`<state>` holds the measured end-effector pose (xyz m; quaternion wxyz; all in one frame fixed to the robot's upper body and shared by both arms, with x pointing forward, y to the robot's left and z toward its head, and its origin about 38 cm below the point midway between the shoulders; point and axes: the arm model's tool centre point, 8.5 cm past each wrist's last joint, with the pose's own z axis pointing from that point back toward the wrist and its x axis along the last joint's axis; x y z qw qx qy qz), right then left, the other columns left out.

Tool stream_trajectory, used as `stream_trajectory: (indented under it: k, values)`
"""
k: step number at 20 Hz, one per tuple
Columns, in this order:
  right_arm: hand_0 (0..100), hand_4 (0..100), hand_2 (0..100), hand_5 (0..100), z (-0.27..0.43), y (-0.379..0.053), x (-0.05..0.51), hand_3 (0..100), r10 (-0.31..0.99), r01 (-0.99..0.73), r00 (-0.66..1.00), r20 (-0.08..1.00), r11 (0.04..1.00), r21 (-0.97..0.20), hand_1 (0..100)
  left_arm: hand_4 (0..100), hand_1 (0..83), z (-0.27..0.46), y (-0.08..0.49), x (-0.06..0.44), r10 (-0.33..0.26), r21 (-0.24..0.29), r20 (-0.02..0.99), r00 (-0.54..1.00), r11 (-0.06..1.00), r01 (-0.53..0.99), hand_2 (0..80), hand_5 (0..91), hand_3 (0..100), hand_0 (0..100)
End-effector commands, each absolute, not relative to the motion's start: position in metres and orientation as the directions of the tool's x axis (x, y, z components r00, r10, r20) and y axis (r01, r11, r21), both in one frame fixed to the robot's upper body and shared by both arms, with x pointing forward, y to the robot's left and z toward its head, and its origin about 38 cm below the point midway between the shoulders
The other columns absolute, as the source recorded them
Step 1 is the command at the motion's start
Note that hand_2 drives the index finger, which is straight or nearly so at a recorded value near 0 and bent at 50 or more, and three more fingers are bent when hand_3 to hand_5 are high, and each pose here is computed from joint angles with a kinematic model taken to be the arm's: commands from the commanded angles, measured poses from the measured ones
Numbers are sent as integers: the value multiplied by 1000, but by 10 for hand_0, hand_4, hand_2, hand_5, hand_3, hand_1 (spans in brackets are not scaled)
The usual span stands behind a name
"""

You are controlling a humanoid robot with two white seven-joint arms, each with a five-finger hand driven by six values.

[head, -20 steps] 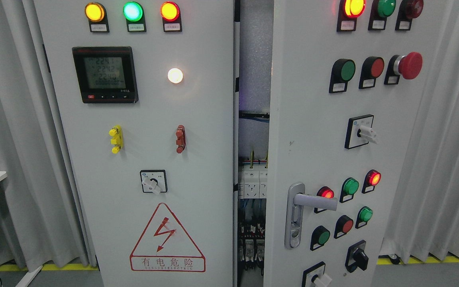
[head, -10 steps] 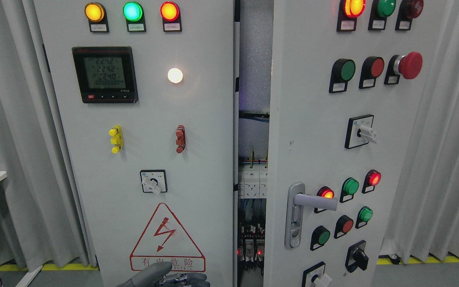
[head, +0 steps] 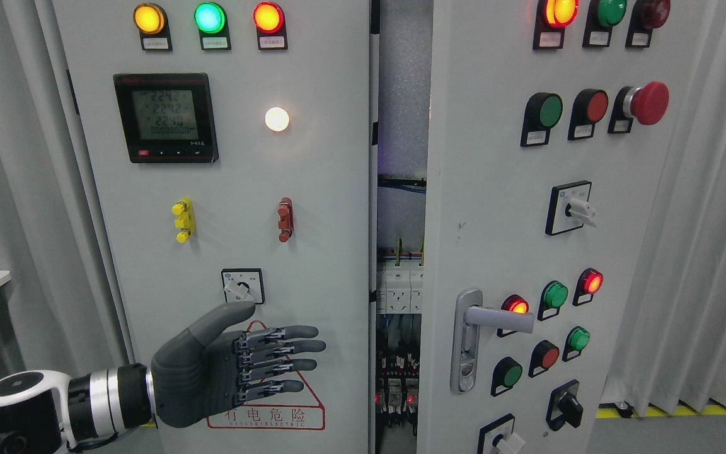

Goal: Open door with both hands
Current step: 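Raise the left hand toward the gap beside the handled door, then insert the left hand fingers into the gap behind the handled door edge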

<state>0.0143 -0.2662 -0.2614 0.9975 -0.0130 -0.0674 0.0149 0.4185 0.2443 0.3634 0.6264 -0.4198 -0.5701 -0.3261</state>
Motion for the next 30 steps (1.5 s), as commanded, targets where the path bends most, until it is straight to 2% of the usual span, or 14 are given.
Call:
stream_trajectory:
  k: [1,3,6,8,11,13,16,20,27,30]
  values:
    - [218,0,0,0,-260,-266,44,0,34,-29,980,194,999,-28,0,34,0,412,253,435,202,-175,974,98,408,896,27,0,28,288]
    - [218,0,0,0,-260,-266,44,0,37,-32,980,194,999,-28,0,34,0,418,253,440,202,-206,970,134,396,895,27,0,28,288]
    - [218,0,0,0,-260,-266,44,0,35,-30,980,194,999,-26,0,34,0,430,252,444,249,-249,954,170,334,909,27,0,28,288]
    - [218,0,0,0,-260,-266,44,0,37,-32,980,194,999,-28,0,34,0,433,242,449,222,-254,957,188,320,913,27,0,28,288]
    - [218,0,0,0,-260,-266,44,0,35,-30,980,194,999,-28,0,33,0,440,233,458,223,-278,950,219,286,917,27,0,28,288]
    - [218,0,0,0,-260,-266,44,0,37,-32,980,194,999,-28,0,34,0,441,221,465,186,-282,954,236,281,917,27,0,28,288]
    - [218,0,0,0,-260,-266,44,0,37,-32,980,194,999,-28,0,34,0,446,204,474,179,-264,959,222,263,928,27,0,28,288]
    - [218,0,0,0,-260,-266,44,0,37,-32,980,194,999,-28,0,34,0,447,178,476,136,-245,966,219,226,943,27,0,28,288]
    - [218,0,0,0,-260,-266,44,0,37,-32,980,194,999,-28,0,33,0,456,135,471,46,-172,985,166,169,971,27,0,28,288]
    - [218,0,0,0,-260,-266,44,0,35,-30,980,194,999,-28,0,33,0,463,121,475,44,-165,986,160,154,974,27,0,28,288]
